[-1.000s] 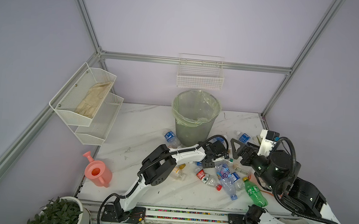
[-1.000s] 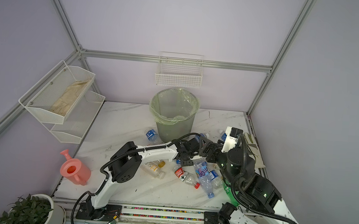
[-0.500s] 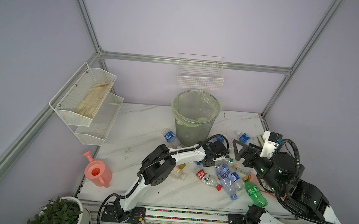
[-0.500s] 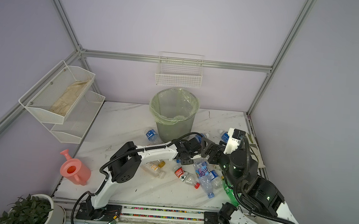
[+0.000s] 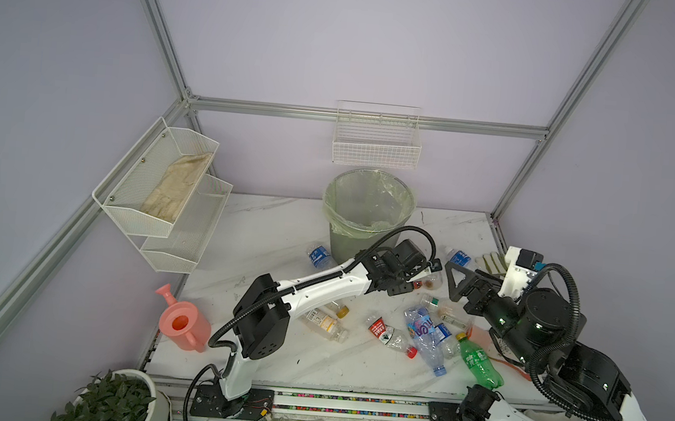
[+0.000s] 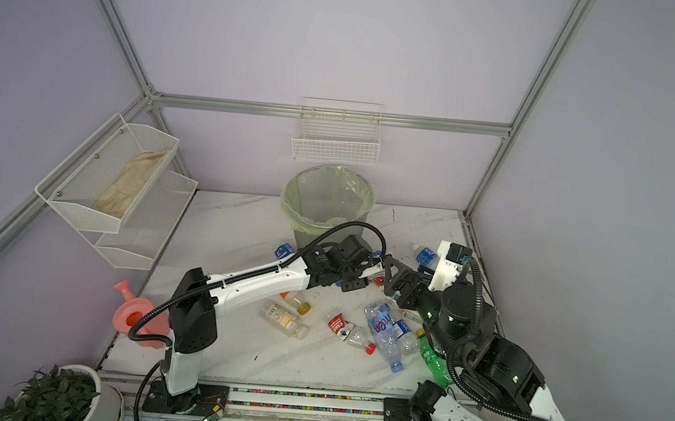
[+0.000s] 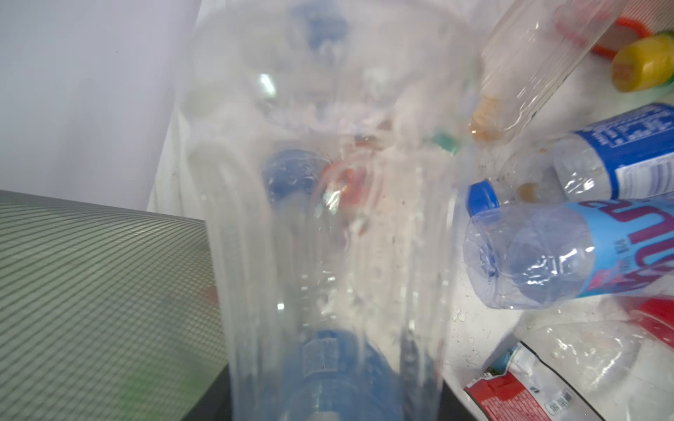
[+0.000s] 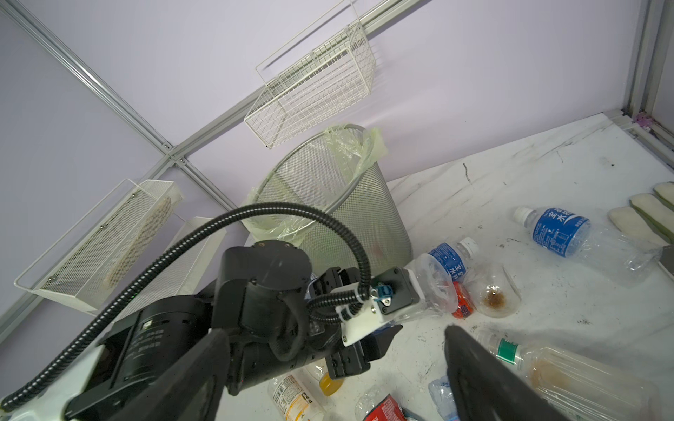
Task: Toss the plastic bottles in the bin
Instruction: 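Lift the clear bottle with the left gripper and carry it over the wastebasket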
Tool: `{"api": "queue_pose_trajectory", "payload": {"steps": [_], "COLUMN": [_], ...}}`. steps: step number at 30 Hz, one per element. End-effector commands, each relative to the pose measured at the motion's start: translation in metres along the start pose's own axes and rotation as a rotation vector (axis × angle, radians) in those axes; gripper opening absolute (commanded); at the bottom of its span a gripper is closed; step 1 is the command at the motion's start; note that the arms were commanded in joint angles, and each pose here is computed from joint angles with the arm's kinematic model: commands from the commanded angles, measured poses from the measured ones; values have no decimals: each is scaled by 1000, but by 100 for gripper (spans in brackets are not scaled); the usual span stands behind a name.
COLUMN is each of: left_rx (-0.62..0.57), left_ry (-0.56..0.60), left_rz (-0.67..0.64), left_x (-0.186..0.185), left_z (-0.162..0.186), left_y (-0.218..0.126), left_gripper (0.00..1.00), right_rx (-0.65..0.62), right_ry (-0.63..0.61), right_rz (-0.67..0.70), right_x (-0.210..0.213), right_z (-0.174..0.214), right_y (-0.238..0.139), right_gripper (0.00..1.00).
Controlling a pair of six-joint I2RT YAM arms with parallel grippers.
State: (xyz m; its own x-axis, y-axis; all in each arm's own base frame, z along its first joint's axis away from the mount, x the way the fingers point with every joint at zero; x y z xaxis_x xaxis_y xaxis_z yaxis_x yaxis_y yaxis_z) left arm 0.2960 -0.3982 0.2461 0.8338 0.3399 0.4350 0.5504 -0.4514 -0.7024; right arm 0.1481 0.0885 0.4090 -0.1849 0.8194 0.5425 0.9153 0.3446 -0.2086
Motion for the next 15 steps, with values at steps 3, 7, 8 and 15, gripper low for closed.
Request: {"api": "queue_pose_trajectory", "payload": {"steps": [3,7,8,15], "left_rx": [-210,-314,-349,-675], "left_ry": [-100,-143,-157,-265], "left_rz": [-48,-74,-85,-205], "left_x": [24,33,37,67], "left_z": [-30,-38,-40,-47], "left_y": [-67,-108,-123,-234], "left_gripper": [42,41,41,41], "right_rx": [-22,-8,5,94], "right_ry": [50,78,80,77], "right_rz": [42,37,34,40], "right_x": [-11,-15,-15,-15], "right_z": [-7,-1,2,24], "right_y": [-15,-17,-15,1], "right_gripper": [94,94,94,94]}}
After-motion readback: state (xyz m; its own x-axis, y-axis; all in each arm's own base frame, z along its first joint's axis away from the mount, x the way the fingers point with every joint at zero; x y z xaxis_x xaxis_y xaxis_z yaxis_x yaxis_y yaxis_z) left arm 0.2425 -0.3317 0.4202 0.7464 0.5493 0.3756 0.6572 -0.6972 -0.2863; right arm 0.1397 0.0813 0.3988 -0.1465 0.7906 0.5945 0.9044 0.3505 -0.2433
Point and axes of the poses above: each gripper's point midway between its finger pads, its own y axis out along the fingers, its own x axis along the line the jaws close on, z = x × y, the point moved 6 cm from there along -y, back along the fingers
